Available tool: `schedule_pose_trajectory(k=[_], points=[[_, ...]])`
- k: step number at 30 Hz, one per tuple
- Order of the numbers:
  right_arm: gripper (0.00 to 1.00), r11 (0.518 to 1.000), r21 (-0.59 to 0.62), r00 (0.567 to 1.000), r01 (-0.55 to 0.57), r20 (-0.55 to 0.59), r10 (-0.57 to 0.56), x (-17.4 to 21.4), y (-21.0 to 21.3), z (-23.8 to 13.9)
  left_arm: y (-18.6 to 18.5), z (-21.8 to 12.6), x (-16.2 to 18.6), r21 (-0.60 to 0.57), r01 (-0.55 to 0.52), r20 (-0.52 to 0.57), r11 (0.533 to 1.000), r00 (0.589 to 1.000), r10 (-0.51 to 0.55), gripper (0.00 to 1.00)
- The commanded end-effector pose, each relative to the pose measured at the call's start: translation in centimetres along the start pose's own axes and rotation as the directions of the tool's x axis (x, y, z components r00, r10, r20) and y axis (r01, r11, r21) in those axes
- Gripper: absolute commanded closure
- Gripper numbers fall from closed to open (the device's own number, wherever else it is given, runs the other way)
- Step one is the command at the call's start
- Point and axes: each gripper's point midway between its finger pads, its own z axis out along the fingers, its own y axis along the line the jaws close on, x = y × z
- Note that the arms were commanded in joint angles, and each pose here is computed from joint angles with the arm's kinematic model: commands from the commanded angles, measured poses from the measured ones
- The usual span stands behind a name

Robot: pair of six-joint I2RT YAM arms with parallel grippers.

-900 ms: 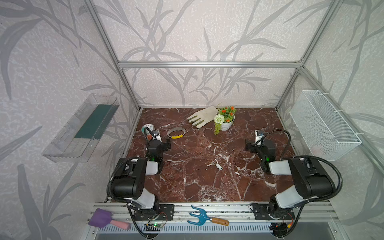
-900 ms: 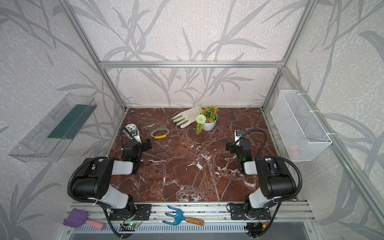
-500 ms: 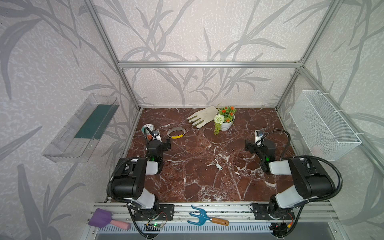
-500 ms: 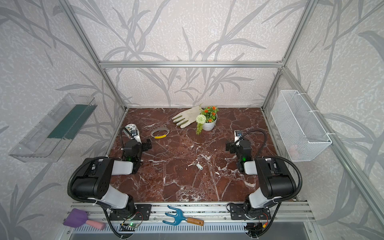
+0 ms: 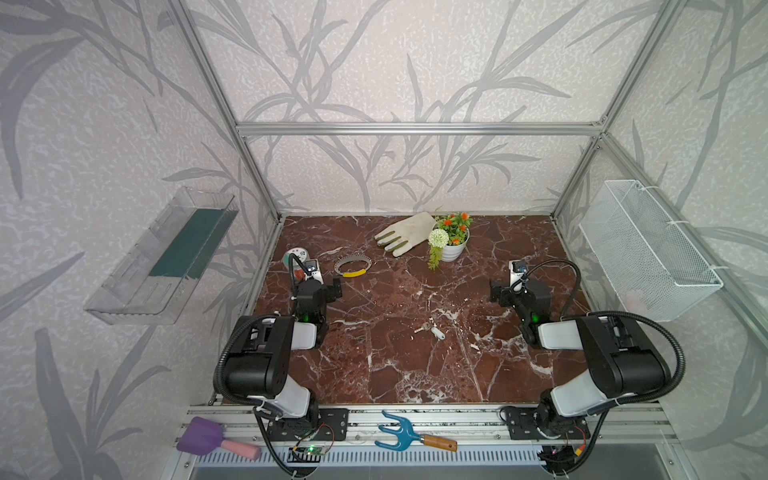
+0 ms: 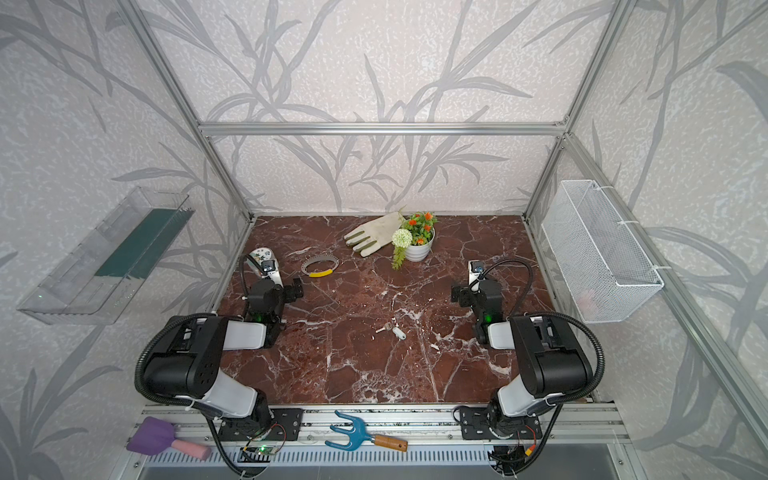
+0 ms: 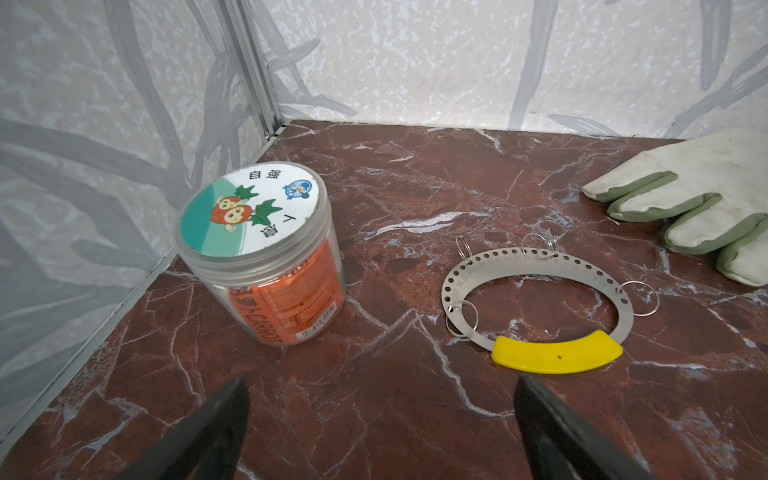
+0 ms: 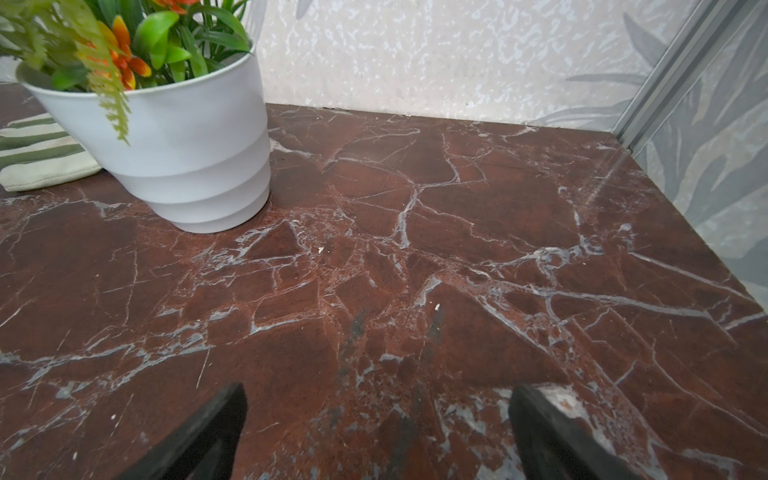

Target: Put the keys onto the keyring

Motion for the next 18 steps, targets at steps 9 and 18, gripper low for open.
schedule_pose_trajectory(k=[9,18], points=[[0.01,1.0,0.0,1.0,0.005,0.025,-0.005,-0.99,-0.08,0.27,0.04,0.01,-0.26,0.001,-0.008,0.015,1.0,1.0,0.008,0.01],[0.01,1.0,0.003,1.0,0.007,0.025,-0.007,-1.03,-0.1,0.29,0.48,0.19,-0.13,-0.004,0.015,-0.001,1.0,1.0,-0.015,0.01]])
